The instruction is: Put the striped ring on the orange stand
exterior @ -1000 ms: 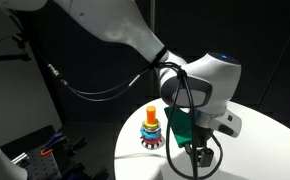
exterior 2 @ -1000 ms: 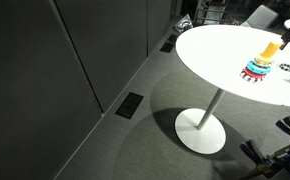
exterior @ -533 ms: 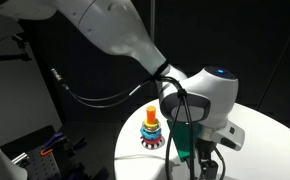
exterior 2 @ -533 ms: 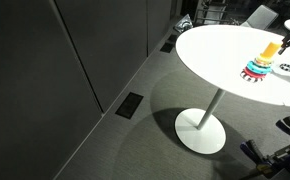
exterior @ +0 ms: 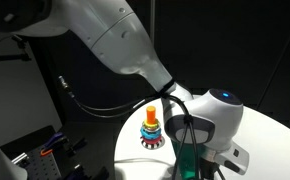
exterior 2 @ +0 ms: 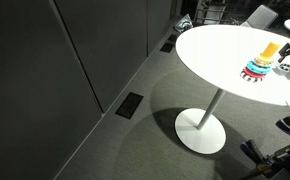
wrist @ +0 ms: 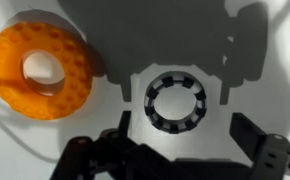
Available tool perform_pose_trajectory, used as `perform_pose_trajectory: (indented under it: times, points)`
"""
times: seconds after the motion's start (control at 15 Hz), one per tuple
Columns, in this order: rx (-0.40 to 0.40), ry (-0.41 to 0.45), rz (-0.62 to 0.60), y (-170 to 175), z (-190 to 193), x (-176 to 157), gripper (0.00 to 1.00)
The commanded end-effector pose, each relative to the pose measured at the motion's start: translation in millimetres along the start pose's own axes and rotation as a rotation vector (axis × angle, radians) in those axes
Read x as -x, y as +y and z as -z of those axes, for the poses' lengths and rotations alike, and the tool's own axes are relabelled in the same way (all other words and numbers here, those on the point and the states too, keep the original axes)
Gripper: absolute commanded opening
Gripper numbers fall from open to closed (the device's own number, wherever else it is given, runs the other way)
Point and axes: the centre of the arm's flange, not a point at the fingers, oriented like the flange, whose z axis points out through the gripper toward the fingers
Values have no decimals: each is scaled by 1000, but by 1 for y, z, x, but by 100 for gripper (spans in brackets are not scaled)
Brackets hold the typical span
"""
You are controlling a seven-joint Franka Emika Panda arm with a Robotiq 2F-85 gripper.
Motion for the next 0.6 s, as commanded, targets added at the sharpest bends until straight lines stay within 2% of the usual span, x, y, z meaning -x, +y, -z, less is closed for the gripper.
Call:
perform_pose_trajectory:
  times: [0.0,0.53]
  points:
    - [-8,6,-27,4,-8,-19,100]
    - [-2,-1,-16,3,-20,-21,100]
